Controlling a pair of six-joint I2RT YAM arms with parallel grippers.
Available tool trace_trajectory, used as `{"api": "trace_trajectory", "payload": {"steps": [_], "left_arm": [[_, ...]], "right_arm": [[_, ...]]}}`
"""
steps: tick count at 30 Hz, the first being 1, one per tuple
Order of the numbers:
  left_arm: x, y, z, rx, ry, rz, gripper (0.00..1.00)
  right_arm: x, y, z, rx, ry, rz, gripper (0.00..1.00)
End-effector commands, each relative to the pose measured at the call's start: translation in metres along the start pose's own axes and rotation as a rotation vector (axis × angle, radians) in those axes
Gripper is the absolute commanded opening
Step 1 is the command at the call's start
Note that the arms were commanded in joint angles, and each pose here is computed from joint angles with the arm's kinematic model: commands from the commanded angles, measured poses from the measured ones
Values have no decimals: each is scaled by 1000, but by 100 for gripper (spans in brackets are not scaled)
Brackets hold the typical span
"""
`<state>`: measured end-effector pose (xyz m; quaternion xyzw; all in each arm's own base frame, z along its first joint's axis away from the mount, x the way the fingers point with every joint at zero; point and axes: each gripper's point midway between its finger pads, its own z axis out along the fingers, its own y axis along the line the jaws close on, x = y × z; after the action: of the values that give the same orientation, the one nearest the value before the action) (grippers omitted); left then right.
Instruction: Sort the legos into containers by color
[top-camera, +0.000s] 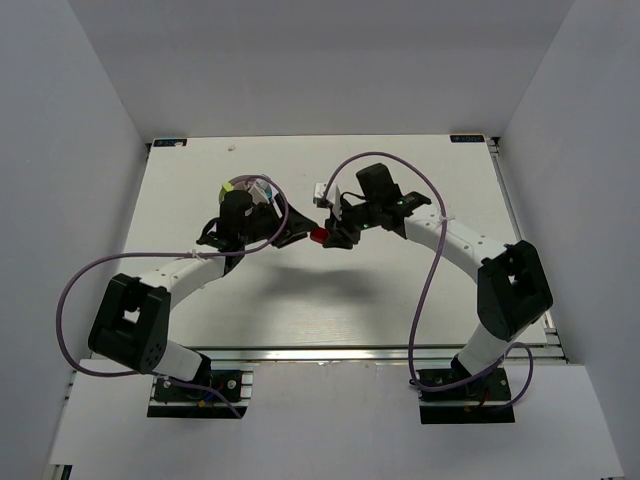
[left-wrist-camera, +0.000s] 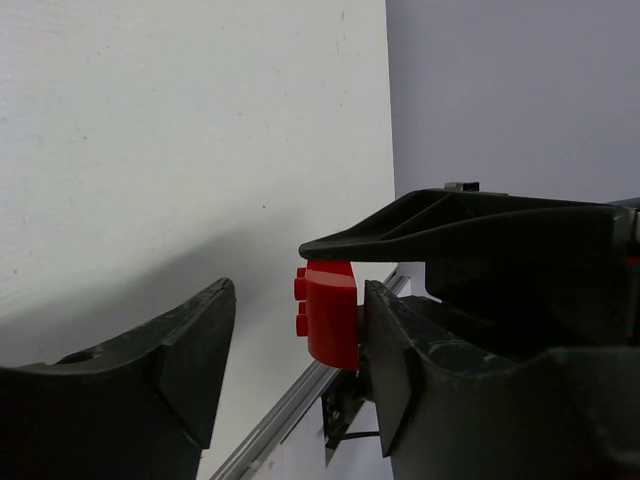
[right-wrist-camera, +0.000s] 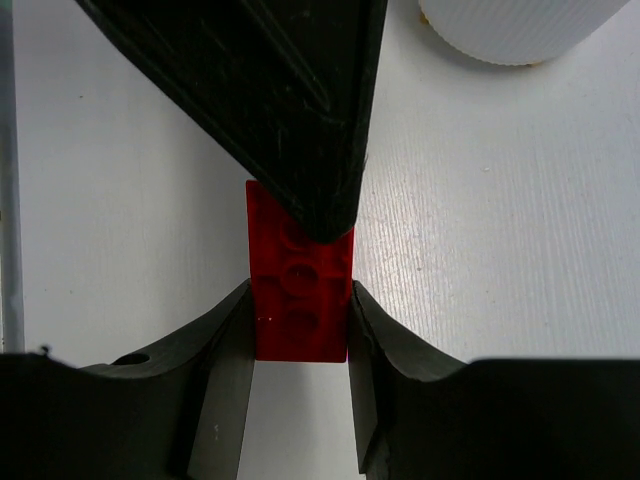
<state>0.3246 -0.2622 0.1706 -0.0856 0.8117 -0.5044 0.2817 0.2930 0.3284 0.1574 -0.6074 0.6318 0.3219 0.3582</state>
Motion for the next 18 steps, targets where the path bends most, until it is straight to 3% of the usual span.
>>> {"api": "trace_trajectory", "payload": {"steps": [1,7,8,11,18], "left_arm": [[0,-20,1,64,18,24,62],[2,-21,4,72,34,21,54],[3,-23,4,78,37,24,46],[2,-28,6,92,46,27,30],[0,-36,4,99,59,44,10]], "right_arm": [[-27,-7,0,6,-69,-32,0],[-37,-9,0,15,-92,-45,0],[-37,-10,0,21,-90,-45,0],[-37,-10,1,29,-90,-49,11],[-39,-13,0,53,-107,-48,29]]}}
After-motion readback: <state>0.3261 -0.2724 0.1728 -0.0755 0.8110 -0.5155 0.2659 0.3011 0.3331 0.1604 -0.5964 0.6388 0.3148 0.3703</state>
